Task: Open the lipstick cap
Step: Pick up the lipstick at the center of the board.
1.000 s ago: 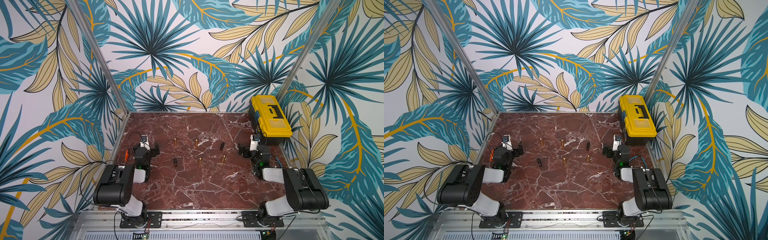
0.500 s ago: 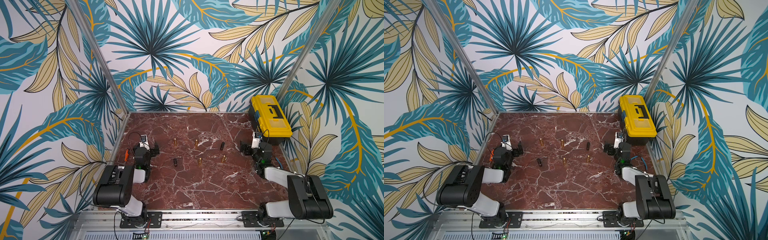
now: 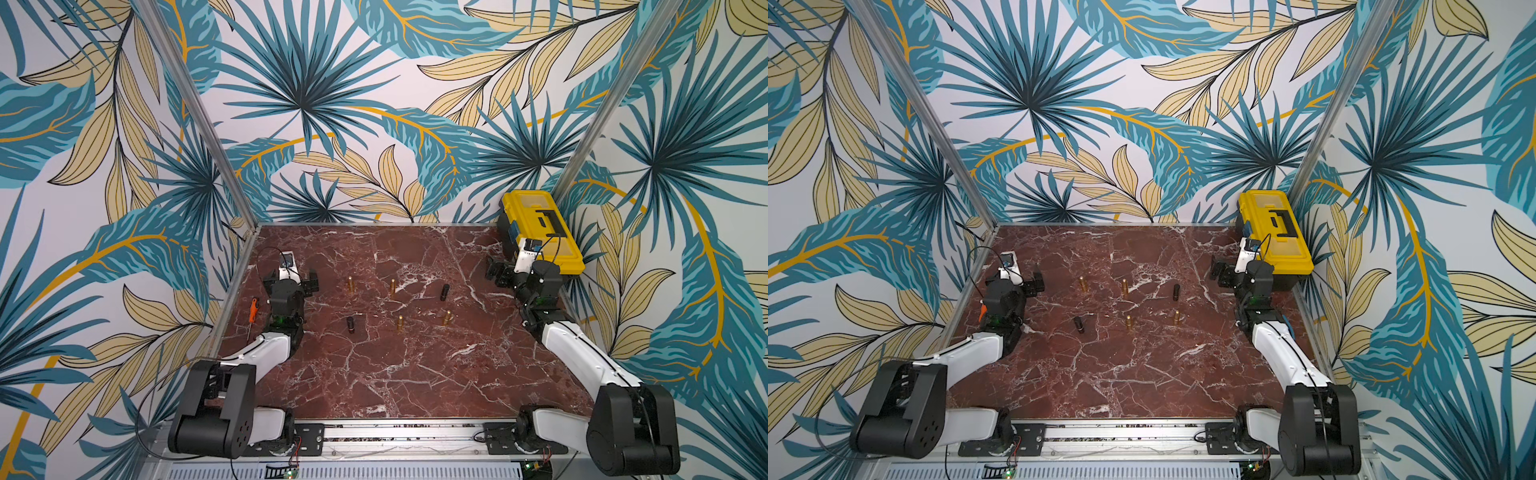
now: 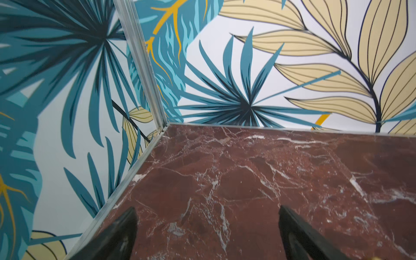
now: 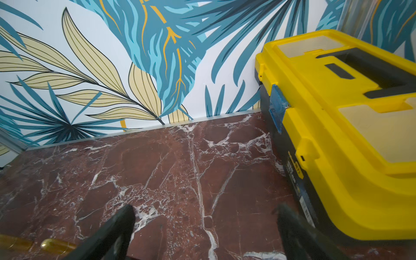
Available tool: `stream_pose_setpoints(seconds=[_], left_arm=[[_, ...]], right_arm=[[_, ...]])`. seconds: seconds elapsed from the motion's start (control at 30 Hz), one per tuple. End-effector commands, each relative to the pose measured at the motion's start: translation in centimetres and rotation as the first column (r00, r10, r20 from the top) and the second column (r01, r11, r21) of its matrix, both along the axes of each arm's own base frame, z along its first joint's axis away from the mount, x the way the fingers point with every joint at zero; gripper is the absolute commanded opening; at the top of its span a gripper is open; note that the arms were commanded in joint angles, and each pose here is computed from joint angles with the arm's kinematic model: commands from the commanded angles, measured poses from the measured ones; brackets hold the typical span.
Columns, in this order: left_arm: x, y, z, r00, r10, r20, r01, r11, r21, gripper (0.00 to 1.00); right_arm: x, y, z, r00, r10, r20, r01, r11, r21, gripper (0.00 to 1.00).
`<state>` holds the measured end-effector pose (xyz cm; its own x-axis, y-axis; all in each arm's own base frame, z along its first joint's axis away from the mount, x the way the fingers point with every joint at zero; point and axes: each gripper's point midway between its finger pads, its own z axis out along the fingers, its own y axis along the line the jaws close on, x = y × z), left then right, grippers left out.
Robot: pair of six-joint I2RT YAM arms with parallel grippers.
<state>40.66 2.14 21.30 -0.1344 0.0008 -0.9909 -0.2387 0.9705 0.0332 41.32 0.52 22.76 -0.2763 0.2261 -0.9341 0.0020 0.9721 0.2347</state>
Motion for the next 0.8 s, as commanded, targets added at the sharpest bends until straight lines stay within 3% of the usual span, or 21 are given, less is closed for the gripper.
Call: stream_pose_setpoints(seconds=[0.0, 0.1, 0.17, 0.23, 0.33, 0.57, 0.77], left_arm=[[0.0, -0.1, 1.1, 0.993, 0.009, -0.120, -0.012, 1.000, -0.018, 0.96], [0.0, -1.3, 1.2, 0.960, -0.045, -0.277, 0.023, 0.996, -0.081, 0.93], [0.0, -2.4, 1.6, 0.925, -0.093, -0.370, 0.048, 0.991, -0.128, 0.92], [-0.6, -3.9, 1.0, 0.861, -0.152, -0.485, 0.079, 0.982, -0.169, 0.92], [-1.2, -6.4, 0.5, 0.784, -0.221, -0.580, 0.124, 0.971, -0.203, 0.95], [-1.6, -11.6, -2.2, 0.613, -0.316, -0.724, 0.189, 0.948, -0.255, 0.88], [-0.3, -14.7, -4.4, 0.529, -0.405, -0.746, 0.226, 0.914, -0.336, 0.75]], right_arm=[[0.6, 1.7, 0.0, 0.995, 0.084, -0.058, -0.078, 0.992, 0.100, 0.99], [1.0, 2.8, 0.1, 0.984, 0.135, -0.119, -0.117, 0.981, 0.152, 0.99], [1.0, 3.4, 1.0, 0.981, 0.170, -0.092, -0.153, 0.973, 0.170, 0.99], [0.7, 3.5, 2.3, 0.984, 0.169, -0.061, -0.157, 0.973, 0.171, 0.97], [0.1, 3.3, 3.9, 0.988, 0.148, -0.039, -0.141, 0.979, 0.148, 0.92], [-1.0, 6.0, 6.4, 0.983, 0.161, -0.090, -0.162, 0.987, -0.001, 0.91], [-2.0, 9.2, 7.3, 0.974, 0.198, -0.112, -0.205, 0.977, -0.055, 0.89]])
